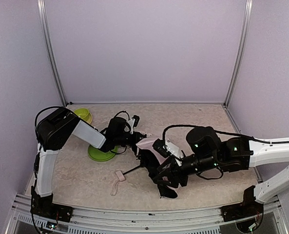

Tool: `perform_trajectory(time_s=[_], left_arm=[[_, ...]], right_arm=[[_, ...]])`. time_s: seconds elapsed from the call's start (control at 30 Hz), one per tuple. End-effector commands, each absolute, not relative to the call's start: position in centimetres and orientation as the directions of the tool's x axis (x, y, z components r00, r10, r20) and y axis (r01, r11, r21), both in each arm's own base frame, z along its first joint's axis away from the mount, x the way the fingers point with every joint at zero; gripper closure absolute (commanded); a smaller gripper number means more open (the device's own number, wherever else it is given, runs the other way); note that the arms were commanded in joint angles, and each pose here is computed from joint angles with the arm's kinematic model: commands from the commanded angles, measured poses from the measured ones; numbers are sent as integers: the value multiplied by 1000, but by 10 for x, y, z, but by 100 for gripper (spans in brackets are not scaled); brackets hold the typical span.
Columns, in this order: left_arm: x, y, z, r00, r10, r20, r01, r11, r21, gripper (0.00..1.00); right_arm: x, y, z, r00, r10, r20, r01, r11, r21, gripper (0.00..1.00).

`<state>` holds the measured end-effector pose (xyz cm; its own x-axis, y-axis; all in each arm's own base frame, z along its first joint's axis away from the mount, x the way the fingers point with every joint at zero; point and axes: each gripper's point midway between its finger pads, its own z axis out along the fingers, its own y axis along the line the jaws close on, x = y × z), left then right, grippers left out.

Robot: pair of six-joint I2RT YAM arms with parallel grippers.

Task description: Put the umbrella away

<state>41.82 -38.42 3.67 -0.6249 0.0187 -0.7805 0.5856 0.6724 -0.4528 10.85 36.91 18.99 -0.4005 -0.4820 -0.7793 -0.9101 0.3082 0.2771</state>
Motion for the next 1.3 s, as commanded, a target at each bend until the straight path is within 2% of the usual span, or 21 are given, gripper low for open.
perform_trajectory(time_s=[0.0,0.07,0.13,0.2,0.27,0.33,0.4,0.47,0.6,0.63,0.7,0.83,0.93,1.0,1.03,1.13,1.17,1.27], left_arm=[[411,-389,11,-605,161,-780,669,634,-388,90],[417,-388,3,-593,214,-776,677,654,-338,90],[422,-387,-2,-598,235,-767,673,667,-320,90],[422,-384,-5,-601,235,-764,670,669,-321,90],[421,-380,-8,-604,235,-762,665,676,-318,90],[421,-377,-11,-609,237,-757,659,682,-317,90],[422,-373,-11,-616,231,-754,652,686,-323,90],[424,-368,-9,-617,227,-753,649,688,-324,90],[423,-363,-4,-614,221,-758,648,689,-324,90],[423,-364,-4,-614,221,-758,650,686,-326,90],[421,-366,-2,-614,220,-758,655,678,-334,90],[415,-374,-1,-609,225,-760,667,664,-338,90],[409,-382,1,-599,241,-764,686,647,-334,90],[406,-384,1,-597,246,-764,690,644,-332,90],[405,-384,0,-599,250,-761,690,644,-331,90],[399,-384,-2,-599,264,-756,697,636,-331,90],[396,-384,-2,-596,269,-756,702,633,-328,90],[384,-389,-2,-582,296,-757,726,609,-319,90]], right_arm=[[120,330,165,-333,-609,-720,-894,446,37,44],[123,316,166,-267,-663,-700,-901,429,-62,42],[116,307,157,-145,-738,-659,-934,323,-155,31],[106,307,154,-97,-751,-653,-953,260,-157,24],[89,319,161,51,-719,-693,-979,101,-177,21],[77,322,159,234,-707,-668,-954,-36,-297,20],[86,320,153,327,-746,-580,-907,-74,-415,20],[93,313,135,351,-806,-477,-883,-116,-455,18],[109,281,80,405,-894,-192,-817,-260,-514,13],[116,280,74,421,-893,-162,-790,-272,-550,12],[123,283,72,446,-878,-174,-762,-271,-588,11],[140,304,91,481,-813,-329,-722,-154,-675,12],[146,316,88,520,-780,-347,-684,-138,-716,15],[157,322,83,512,-791,-336,-668,-120,-734,21],[162,325,82,509,-795,-331,-661,-115,-741,30],[167,340,92,514,-773,-371,-660,-81,-747,74],[163,350,103,522,-748,-411,-676,-69,-734,83],[146,379,160,545,-616,-569,-731,-15,-683,94]])
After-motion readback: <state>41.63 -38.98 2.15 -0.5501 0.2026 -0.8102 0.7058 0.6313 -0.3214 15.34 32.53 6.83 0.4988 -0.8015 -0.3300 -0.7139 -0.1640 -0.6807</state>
